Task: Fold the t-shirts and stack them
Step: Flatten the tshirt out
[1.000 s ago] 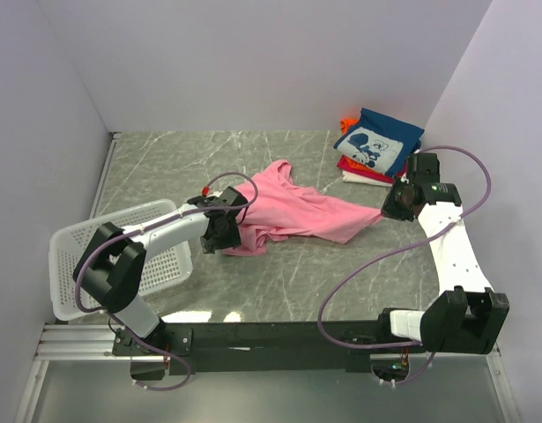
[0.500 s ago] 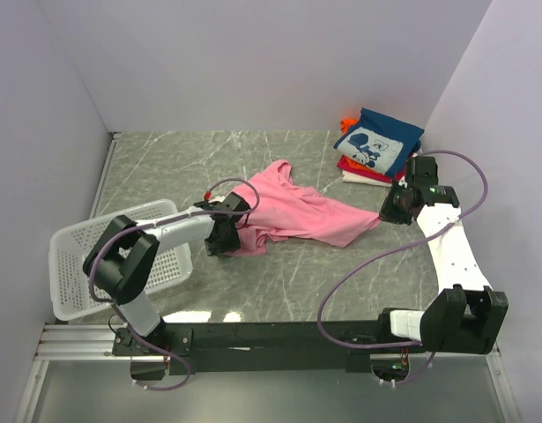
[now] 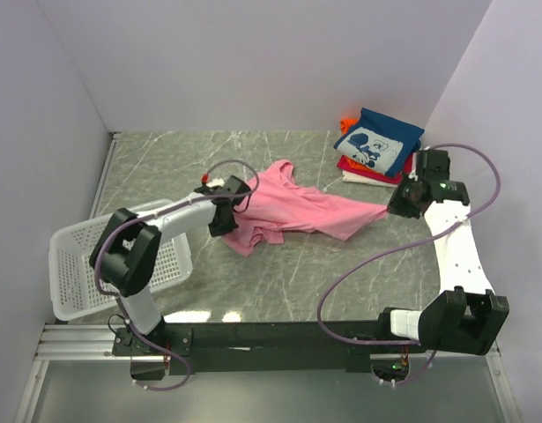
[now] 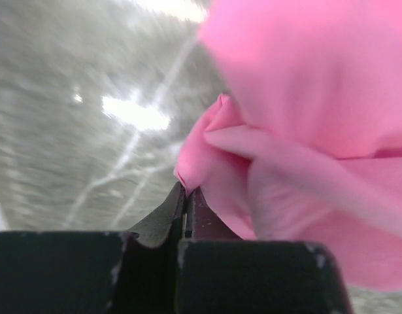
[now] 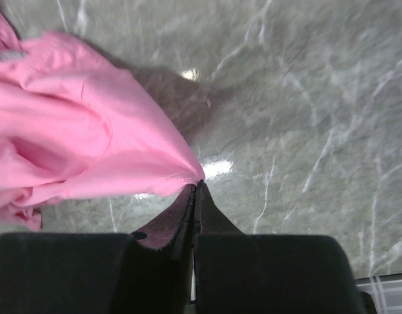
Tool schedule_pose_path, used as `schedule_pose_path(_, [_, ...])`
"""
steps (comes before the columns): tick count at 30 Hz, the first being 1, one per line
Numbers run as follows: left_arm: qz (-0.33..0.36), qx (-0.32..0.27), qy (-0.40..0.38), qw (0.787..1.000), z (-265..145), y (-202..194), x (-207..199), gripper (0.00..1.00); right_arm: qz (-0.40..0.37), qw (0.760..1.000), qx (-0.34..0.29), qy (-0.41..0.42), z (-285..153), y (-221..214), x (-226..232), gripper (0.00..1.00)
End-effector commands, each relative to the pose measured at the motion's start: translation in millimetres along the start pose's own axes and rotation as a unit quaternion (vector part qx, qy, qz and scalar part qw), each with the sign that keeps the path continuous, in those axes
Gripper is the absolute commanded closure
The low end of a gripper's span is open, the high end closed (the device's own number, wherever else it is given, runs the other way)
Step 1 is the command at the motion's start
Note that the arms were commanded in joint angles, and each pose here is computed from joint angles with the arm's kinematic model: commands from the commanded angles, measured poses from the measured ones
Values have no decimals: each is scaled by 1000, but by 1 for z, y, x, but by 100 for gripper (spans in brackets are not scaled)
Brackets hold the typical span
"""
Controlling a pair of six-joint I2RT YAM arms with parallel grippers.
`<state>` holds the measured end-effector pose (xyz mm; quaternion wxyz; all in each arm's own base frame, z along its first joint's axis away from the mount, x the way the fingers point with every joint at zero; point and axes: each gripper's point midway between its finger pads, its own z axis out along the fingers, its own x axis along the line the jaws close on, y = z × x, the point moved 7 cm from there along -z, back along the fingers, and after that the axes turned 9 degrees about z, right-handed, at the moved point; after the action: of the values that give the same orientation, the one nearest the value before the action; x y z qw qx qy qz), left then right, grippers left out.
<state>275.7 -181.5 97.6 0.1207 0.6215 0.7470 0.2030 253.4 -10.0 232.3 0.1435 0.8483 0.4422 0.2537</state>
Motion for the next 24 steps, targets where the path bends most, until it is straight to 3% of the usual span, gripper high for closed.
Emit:
schedule_pose_path(1, [-29, -76, 1, 997, -41, 51, 20, 100, 4, 998, -56, 0, -25, 32, -1, 100])
schedule_pose_path(4, [-44, -111, -36, 992, -72, 70, 36, 100, 18, 997, -77, -13, -38, 41, -6, 100])
schedule_pose_path(12, [-51, -122, -95, 987, -103, 81, 63, 100, 42, 988, -138, -44, -65, 52, -18, 100])
schedule_pose_path(16, [-40, -105, -131, 985, -90, 83, 55, 100, 47, 988, -138, -57, -61, 50, -24, 100])
schedule_pose_path(24, [-19, -90, -113, 989, -46, 112, 31, 100, 47, 985, -149, -70, -64, 50, -29, 100])
